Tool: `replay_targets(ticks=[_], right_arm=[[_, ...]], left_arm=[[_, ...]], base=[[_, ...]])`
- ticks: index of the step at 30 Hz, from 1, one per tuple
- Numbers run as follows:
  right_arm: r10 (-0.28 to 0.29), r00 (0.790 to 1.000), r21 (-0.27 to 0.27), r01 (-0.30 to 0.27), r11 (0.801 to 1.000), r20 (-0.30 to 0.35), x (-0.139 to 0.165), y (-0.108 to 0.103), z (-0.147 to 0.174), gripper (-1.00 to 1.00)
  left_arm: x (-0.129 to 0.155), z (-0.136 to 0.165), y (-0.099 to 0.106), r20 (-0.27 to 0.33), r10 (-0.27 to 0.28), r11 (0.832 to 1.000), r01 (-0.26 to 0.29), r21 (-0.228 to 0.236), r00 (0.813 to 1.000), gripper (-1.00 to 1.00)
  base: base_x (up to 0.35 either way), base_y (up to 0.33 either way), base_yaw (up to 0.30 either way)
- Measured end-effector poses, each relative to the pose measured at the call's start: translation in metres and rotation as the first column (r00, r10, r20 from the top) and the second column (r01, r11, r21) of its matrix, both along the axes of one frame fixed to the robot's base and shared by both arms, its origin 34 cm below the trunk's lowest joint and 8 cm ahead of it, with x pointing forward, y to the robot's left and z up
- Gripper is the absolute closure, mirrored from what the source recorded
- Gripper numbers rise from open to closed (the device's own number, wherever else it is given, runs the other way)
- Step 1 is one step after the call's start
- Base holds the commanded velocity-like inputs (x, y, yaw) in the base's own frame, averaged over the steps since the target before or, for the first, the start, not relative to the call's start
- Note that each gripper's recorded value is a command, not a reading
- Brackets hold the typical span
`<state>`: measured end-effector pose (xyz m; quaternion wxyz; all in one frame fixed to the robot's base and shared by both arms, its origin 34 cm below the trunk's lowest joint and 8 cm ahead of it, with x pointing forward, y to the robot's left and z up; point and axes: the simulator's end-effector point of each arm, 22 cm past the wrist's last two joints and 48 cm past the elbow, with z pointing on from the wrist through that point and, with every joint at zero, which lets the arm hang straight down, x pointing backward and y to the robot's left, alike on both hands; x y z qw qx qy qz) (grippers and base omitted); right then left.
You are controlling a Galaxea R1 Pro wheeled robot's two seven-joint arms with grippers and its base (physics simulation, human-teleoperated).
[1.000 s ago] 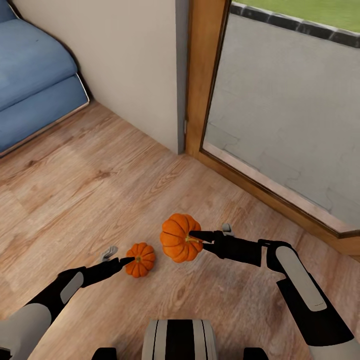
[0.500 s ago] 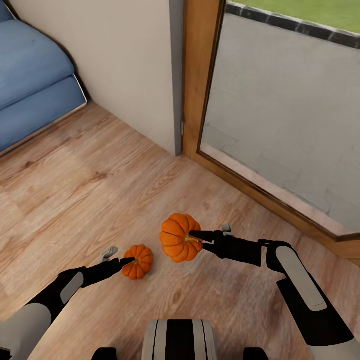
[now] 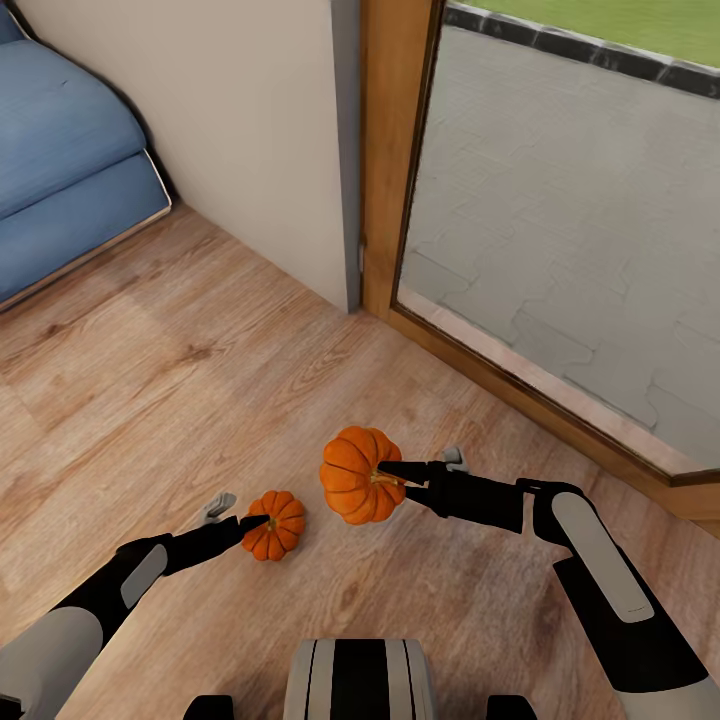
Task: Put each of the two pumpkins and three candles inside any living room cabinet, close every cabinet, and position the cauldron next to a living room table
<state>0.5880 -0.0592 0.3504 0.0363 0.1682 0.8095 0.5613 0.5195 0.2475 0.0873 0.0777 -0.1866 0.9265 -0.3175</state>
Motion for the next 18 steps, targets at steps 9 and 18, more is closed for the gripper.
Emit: replay_targets(ticks=[9, 18], right_arm=[[0.000, 1.000, 0.001, 0.000, 1.000, 0.000, 0.000, 0.000, 0.000, 1.00], [-0.001, 1.000, 0.004, 0.001, 1.000, 0.000, 0.000, 0.000, 0.001, 1.00]], left_arm=[[-0.005, -0.012, 0.017, -0.031, 0.010, 0.996, -0.007, 0.089, 0.999, -1.00], [-0.003, -0.012, 0.017, -0.034, 0.020, 0.996, -0.017, 0.091, 0.999, -1.00]], base=[[0.000, -0.001, 0.000], [0.000, 0.000, 0.000]])
